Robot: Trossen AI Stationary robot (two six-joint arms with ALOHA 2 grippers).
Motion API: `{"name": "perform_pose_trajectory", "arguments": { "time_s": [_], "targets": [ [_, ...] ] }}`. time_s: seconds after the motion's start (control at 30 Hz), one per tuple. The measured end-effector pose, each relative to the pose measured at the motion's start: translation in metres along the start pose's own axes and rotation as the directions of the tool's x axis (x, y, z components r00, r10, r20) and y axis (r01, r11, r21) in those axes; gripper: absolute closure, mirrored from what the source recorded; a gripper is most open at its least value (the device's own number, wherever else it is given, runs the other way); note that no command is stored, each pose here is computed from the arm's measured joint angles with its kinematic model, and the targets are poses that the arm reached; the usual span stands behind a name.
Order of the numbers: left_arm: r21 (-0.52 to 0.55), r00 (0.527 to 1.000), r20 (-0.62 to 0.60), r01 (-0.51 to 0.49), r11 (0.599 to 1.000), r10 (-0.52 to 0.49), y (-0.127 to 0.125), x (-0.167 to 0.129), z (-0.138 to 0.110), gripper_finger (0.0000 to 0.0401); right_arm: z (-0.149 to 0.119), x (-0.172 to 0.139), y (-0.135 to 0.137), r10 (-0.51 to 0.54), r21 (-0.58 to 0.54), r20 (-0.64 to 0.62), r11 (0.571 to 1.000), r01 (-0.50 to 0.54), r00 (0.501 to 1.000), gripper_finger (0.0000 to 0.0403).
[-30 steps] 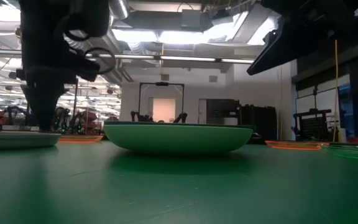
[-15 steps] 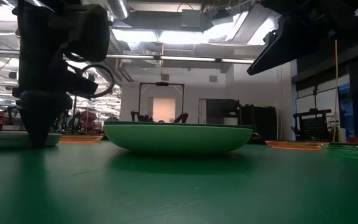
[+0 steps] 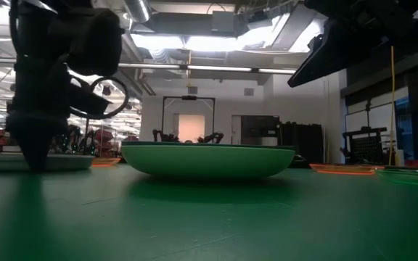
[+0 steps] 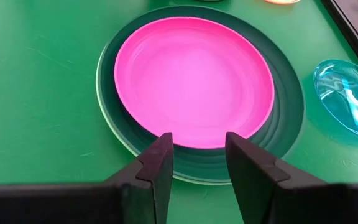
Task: Stack plastic plates
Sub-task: Stack the gray plate on top of the pink plate
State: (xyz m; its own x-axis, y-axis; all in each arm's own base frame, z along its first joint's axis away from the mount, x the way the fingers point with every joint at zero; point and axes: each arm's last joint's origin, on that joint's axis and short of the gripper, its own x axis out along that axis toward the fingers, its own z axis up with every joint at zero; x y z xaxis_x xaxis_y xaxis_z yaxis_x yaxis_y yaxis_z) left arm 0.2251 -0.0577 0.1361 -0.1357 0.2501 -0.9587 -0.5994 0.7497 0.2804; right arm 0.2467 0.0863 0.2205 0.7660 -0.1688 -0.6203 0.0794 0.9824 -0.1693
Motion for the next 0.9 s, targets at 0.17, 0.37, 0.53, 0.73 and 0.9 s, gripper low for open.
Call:
{"name": "perform_pose_trajectory", "arguments": {
  "time_s": [0.17,0.37,0.53,0.73,0.9],
  "targets": [
    [0.036,0.999,-0.027,-0.044,0.998,0.045,0.000,-0.005,-0.009,0.0394,0.000,0.000,0.000,0.000,0.000,0.000,1.000,0.000,1.000,0.0265],
    [0.076,0.990,0.050,-0.132,0.988,0.129,-0.004,-0.029,-0.009,0.0390,0.000,0.000,0.000,0.000,0.000,0.000,1.000,0.000,1.000,0.0265],
    [0.135,0.977,0.179,-0.139,0.981,0.114,-0.014,-0.059,-0.004,0.0389,0.000,0.000,0.000,0.000,0.000,0.000,1.000,0.000,1.000,0.0265],
    [0.250,0.935,0.354,-0.125,0.960,0.029,-0.030,-0.098,0.003,0.0392,0.000,0.000,0.000,0.000,0.000,0.000,1.000,0.000,1.000,0.0265],
    [0.363,0.876,0.474,-0.099,0.926,-0.092,-0.045,-0.130,0.002,0.0387,0.000,0.000,0.000,0.000,-0.001,-0.001,1.000,0.000,1.000,0.0265]
  ]
}}
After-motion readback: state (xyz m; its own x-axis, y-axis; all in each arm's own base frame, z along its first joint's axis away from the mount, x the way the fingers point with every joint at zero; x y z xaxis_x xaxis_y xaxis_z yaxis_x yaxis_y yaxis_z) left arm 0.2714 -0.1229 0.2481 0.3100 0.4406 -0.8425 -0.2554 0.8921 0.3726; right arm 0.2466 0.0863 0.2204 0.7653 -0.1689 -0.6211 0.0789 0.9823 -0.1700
